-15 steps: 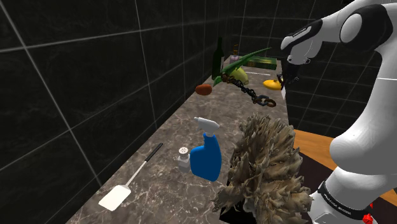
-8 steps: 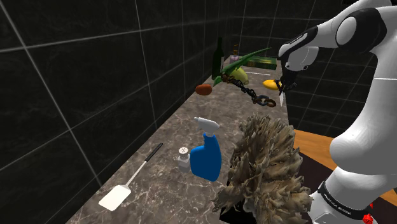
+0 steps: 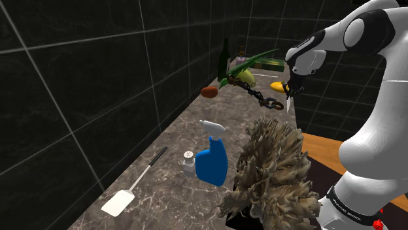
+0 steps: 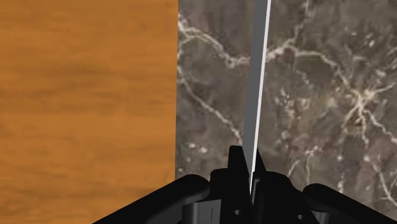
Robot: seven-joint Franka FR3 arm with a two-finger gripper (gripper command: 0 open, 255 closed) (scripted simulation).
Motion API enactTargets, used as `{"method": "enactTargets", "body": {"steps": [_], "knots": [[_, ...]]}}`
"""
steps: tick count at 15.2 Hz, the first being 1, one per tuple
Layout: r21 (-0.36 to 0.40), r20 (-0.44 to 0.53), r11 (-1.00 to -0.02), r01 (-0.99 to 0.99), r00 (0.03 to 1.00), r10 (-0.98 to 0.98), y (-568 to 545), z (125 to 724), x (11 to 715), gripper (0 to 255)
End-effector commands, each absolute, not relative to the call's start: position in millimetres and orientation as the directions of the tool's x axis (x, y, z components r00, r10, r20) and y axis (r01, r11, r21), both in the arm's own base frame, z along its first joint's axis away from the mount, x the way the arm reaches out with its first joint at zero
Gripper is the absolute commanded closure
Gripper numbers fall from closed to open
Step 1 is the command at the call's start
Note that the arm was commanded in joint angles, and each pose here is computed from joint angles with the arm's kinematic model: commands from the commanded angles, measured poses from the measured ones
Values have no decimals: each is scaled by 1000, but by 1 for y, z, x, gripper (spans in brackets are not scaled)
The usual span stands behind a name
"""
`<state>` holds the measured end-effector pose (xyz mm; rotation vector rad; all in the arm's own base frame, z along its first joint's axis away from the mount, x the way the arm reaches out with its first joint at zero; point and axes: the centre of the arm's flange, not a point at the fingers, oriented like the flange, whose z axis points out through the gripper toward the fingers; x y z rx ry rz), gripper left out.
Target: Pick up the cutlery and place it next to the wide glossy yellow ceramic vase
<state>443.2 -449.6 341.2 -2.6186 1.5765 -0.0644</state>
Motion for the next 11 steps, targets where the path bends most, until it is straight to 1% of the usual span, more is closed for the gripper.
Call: {"method": "enactTargets", "body": {"steps": [1, 2, 7, 11], "knots": [[-94, -7, -466, -880, 468, -884, -450, 341, 443, 255], [-94, -7, -466, -880, 468, -884, -450, 341, 443, 0], [-94, -7, -466, -880, 468, -884, -450, 341, 443, 0], [-94, -7, -466, -880, 468, -884, -452, 391, 439, 0]]}}
